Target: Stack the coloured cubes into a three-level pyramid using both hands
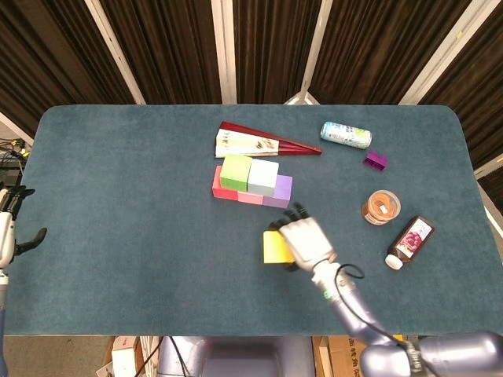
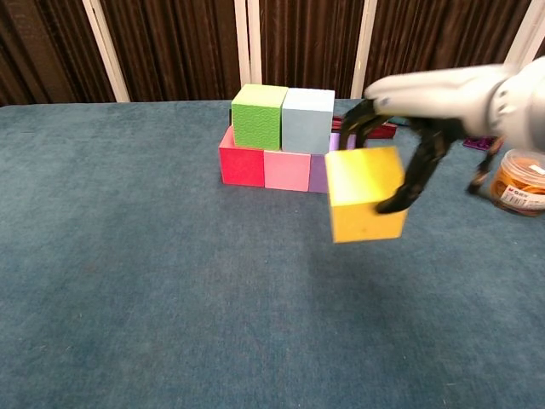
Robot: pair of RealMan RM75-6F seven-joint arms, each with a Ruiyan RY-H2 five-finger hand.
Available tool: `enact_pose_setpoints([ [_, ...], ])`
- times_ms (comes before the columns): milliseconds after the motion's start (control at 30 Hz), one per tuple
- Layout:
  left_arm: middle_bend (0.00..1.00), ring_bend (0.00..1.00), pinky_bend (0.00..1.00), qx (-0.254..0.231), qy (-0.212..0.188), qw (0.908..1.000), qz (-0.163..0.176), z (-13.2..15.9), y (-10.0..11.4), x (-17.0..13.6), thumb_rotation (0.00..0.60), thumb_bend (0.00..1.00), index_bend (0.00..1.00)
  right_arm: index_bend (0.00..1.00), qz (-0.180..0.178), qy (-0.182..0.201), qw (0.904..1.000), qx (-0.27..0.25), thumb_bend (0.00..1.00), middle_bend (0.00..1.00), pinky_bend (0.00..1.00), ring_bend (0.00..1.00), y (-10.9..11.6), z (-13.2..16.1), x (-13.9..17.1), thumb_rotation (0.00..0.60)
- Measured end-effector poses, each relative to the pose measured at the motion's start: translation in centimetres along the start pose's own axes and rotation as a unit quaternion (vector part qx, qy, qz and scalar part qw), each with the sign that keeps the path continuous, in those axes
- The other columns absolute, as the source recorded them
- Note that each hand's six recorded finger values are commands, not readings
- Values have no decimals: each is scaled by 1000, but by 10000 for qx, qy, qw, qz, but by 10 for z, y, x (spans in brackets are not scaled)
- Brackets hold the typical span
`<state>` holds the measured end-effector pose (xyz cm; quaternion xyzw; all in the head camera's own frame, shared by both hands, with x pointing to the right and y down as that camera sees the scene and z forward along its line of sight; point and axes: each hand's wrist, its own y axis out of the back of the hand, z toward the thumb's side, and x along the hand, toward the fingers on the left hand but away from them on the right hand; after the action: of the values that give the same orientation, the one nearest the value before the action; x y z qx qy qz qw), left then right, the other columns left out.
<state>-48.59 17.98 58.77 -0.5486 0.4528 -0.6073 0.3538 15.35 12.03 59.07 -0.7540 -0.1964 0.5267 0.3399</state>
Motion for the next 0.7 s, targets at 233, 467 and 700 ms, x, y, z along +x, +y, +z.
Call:
enact_pose_setpoints([
  [233, 132, 0, 0, 250, 95, 9991, -327, 6, -10, -7, 600, 322, 246, 360, 157, -299, 9988, 359, 237, 356, 0, 163, 24, -36, 10, 600],
  [467, 108, 0, 0, 324, 81, 9991, -243, 8, -9, -12, 600, 321, 220, 360, 480, -237, 9984, 186, 238, 355, 0, 164, 21, -40, 7, 600],
  [700, 95, 0, 0, 178, -97, 9998, -20, 7, -7, -9, 600, 322, 205, 360, 742, -177, 9965, -331, 237, 355, 0, 163, 15, -50, -8, 600],
])
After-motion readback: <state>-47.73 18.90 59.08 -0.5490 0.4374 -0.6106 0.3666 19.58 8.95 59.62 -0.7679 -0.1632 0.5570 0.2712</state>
